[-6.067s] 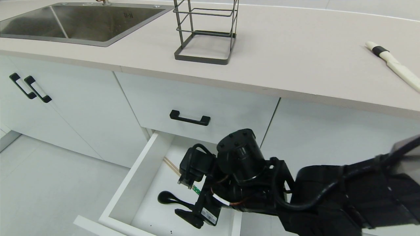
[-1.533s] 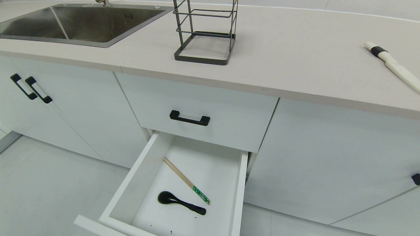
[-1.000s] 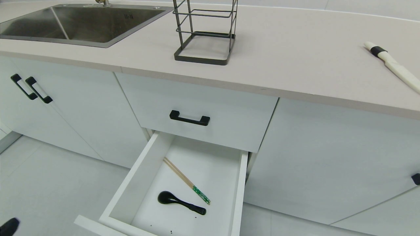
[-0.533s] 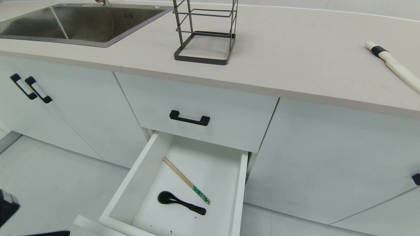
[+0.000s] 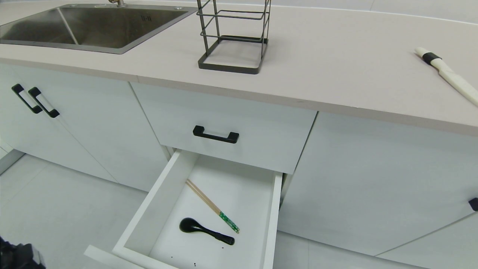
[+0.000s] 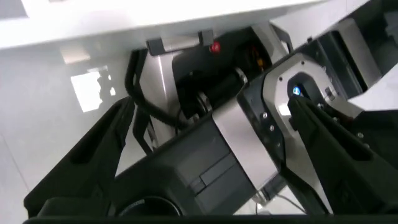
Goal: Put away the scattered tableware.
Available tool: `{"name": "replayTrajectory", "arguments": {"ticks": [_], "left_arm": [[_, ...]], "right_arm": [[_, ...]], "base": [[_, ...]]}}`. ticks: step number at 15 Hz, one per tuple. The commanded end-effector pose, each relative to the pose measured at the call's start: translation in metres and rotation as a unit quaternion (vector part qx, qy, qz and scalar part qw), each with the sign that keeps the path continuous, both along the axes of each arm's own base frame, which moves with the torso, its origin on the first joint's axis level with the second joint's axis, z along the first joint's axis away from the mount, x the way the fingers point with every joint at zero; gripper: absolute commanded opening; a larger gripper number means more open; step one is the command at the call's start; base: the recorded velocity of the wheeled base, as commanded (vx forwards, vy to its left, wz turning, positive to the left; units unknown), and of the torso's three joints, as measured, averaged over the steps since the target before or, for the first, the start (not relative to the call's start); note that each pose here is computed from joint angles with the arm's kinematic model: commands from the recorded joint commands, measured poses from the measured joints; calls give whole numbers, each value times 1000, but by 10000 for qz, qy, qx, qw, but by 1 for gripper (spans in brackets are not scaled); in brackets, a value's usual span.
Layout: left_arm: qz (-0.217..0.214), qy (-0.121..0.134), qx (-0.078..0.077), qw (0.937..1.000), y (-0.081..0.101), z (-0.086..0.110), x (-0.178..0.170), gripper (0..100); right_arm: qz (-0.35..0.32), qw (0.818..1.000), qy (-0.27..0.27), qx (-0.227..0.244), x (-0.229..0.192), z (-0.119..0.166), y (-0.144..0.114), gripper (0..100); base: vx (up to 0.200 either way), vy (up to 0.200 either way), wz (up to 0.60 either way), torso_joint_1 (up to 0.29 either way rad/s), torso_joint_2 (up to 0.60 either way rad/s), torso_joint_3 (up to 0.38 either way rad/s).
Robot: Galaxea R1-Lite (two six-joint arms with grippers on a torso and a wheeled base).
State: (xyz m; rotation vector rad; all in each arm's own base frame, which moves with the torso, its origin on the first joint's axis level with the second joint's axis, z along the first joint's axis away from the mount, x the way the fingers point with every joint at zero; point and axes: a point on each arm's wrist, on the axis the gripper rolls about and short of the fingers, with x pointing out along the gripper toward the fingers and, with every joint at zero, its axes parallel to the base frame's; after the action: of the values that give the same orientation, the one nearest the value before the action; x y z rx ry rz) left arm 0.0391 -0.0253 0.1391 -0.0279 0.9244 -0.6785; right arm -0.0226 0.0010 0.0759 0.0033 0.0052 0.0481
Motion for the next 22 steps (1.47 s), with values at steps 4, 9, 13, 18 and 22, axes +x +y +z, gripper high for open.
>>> {"name": "replayTrajectory", "arguments": {"ticks": [4, 9, 13, 18, 22], "left_arm": [[-51, 774, 623, 9950, -7, -30, 16, 100], [-203, 652, 1244, 9899, -19, -62, 38, 100], [-156, 446, 1437, 9885, -27, -67, 51, 100], [63, -20, 1446, 9895, -35, -68, 70, 100], [121, -169, 1414, 9897, -38, -67, 76, 100]], "right_arm": [[5, 10000, 13, 7, 0, 0, 0, 100], [5, 10000, 13, -1, 0, 0, 0, 100], [5, 10000, 13, -1, 0, 0, 0, 100], [5, 10000, 13, -1, 0, 0, 0, 100], [5, 10000, 13, -1, 0, 0, 0, 100]], "base": [[0, 0, 0, 0, 0, 0], [0, 0, 0, 0, 0, 0], [0, 0, 0, 0, 0, 0], [0, 0, 0, 0, 0, 0], [0, 0, 0, 0, 0, 0]]}}
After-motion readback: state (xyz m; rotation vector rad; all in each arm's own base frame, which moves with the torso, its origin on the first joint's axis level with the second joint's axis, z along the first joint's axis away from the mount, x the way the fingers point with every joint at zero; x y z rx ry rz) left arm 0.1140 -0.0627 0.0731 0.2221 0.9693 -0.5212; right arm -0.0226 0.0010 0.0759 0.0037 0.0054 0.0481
